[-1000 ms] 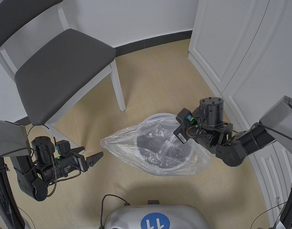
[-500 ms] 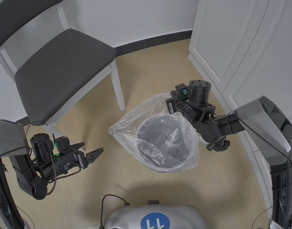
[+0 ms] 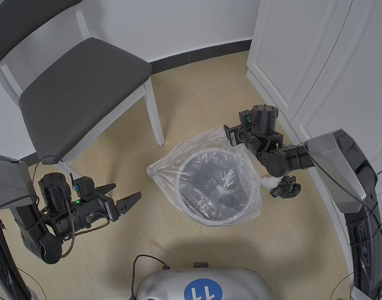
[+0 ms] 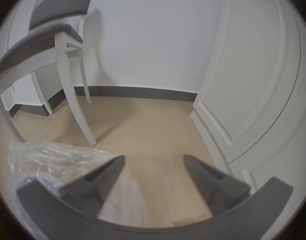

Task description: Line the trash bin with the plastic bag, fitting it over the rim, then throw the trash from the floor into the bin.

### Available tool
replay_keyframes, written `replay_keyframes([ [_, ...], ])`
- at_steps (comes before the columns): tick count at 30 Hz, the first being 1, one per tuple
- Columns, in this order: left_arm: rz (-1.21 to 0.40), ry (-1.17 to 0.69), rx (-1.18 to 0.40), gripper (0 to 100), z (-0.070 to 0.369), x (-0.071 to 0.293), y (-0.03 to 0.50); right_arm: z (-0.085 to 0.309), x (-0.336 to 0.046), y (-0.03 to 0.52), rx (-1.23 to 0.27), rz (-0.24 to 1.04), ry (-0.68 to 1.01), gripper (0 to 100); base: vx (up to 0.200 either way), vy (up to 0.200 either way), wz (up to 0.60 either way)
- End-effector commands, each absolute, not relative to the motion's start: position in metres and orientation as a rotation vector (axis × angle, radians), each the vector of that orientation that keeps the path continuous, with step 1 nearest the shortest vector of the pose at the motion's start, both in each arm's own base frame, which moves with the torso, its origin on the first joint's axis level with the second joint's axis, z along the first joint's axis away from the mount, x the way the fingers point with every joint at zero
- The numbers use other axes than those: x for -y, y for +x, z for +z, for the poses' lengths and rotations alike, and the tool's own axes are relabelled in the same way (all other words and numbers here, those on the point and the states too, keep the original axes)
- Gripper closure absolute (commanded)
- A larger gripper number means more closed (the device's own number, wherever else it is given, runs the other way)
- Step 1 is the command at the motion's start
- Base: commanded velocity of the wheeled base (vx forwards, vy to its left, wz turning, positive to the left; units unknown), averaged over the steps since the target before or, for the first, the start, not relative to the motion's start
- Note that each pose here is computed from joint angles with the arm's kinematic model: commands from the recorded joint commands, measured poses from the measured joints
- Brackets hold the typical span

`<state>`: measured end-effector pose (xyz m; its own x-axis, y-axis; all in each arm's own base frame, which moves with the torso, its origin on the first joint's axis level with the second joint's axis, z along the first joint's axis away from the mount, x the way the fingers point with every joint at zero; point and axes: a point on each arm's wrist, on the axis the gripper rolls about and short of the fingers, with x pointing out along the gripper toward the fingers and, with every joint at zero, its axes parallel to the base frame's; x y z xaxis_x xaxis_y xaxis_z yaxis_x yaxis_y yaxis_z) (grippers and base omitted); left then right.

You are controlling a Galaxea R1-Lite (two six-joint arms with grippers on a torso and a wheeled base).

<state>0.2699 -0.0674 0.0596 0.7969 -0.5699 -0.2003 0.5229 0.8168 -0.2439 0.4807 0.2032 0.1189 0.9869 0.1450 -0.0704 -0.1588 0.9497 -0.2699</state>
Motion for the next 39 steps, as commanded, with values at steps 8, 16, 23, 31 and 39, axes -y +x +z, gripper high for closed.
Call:
replay_keyframes([
  [8,-0.631,-0.166,-0.267,0,0.065,0.076,0.260,0.203,-0.165,0.385,-0.202,0.173,-0.262,0,0.000,0.000,0.00],
  [16,-0.683,-0.165,-0.209,0,0.073,0.093,0.271,0.200,-0.155,0.303,-0.321,0.214,-0.002,0,0.000,0.000,0.00],
  [23,-0.782,-0.161,-0.152,0,0.079,0.128,0.283,0.163,-0.186,0.282,-0.448,0.240,0.084,0,0.000,0.000,0.00],
  [31,-0.750,-0.157,-0.182,0,0.062,0.141,0.293,0.121,-0.188,0.301,-0.549,0.171,0.071,0,0.000,0.000,0.00],
  [39,-0.583,-0.150,-0.198,0,0.050,0.142,0.323,0.096,-0.186,0.330,-0.471,0.136,0.115,0,0.000,0.000,0.00],
])
